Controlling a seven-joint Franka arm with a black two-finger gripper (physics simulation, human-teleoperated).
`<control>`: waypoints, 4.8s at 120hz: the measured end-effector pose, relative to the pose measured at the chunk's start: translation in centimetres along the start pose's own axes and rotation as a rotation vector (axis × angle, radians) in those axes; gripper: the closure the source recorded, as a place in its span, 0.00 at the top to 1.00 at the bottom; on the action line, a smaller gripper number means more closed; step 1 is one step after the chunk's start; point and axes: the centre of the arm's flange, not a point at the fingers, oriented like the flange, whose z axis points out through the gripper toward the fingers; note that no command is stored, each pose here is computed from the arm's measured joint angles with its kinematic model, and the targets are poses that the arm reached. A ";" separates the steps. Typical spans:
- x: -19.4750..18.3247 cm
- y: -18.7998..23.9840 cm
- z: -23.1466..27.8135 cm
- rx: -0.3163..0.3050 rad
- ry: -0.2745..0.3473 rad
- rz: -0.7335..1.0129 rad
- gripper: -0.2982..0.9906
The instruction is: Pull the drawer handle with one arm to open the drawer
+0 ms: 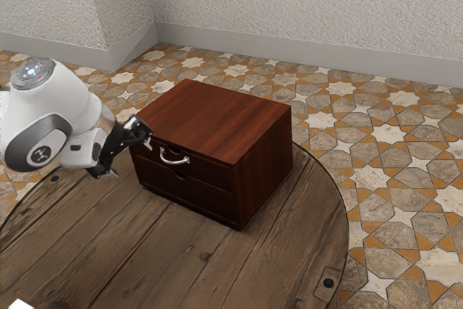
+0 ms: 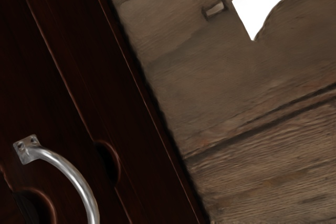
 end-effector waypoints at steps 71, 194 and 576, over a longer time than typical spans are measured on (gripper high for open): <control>0.5 -0.8 5.8 0.062 -0.020 0.069 0.77; 1.0 -0.5 6.7 0.101 -0.022 0.093 0.77; 3.2 12.4 2.5 -0.035 0.120 -0.008 0.75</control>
